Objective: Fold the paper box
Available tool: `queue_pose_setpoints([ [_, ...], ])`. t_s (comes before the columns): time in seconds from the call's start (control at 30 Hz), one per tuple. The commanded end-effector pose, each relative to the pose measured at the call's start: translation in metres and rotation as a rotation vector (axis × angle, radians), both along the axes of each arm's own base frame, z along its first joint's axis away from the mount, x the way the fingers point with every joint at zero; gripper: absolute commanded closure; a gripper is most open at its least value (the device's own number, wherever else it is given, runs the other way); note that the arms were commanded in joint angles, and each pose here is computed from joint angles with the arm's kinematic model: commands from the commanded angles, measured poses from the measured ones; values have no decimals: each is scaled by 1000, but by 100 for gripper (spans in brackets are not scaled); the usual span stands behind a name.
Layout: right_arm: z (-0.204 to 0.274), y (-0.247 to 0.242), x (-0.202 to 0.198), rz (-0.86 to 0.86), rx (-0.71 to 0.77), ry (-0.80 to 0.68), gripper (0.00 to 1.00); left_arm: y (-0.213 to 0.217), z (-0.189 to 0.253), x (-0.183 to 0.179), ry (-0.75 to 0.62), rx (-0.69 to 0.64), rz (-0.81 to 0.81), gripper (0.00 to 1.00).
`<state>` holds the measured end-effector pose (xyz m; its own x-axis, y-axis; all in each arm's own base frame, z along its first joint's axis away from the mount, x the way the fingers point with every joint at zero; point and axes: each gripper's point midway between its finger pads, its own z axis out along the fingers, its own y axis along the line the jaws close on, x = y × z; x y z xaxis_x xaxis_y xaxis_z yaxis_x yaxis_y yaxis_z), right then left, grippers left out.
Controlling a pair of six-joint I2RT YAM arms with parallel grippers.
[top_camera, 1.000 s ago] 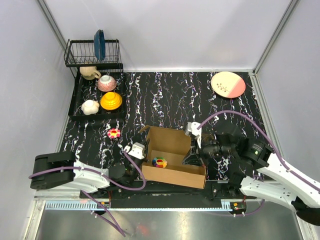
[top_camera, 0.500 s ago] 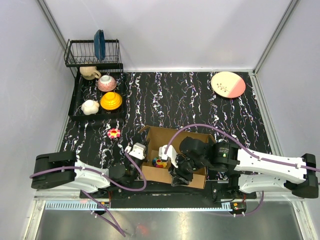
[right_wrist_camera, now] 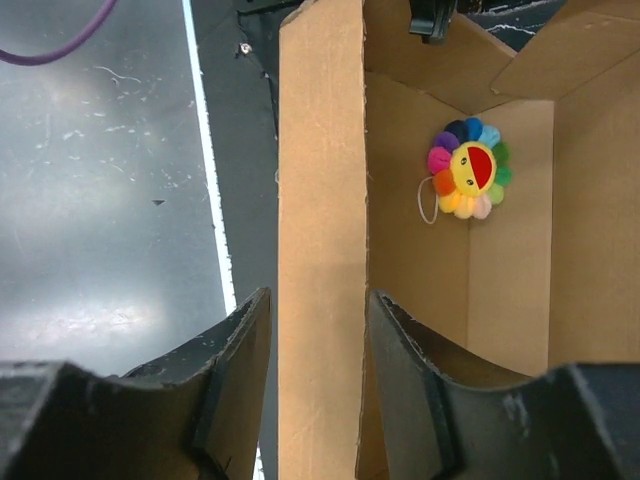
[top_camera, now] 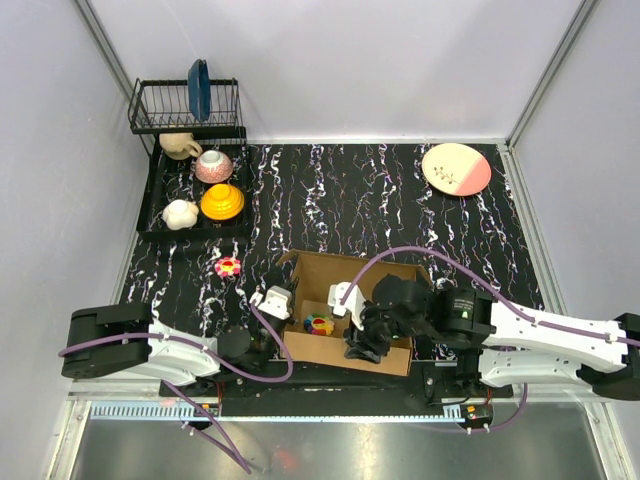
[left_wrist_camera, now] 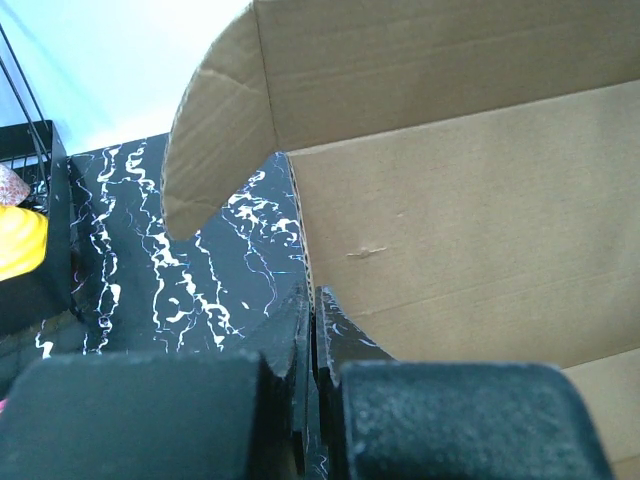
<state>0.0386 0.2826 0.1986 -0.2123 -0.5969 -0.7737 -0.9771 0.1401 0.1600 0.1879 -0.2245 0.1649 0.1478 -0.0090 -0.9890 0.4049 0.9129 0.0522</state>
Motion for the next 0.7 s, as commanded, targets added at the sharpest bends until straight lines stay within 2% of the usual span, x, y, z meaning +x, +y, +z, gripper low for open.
queue_pose_setpoints([
  [0.0,-15,5,7,-7,-47,-61,50,11,46,0,-49,-251,23,100],
  [0.27,-34,15,5,5,-109,-94,49,11,57,-3,-67,-269,13,91],
  [0.4,-45,18,7,-9,-151,-105,52,15,59,-5,-67,-274,14,85],
  [0.53,-55,19,14,-41,-200,-136,60,17,60,-7,-65,-281,10,84],
  [0.67,-58,17,33,-123,-229,-205,62,15,58,-7,-66,-272,8,84],
])
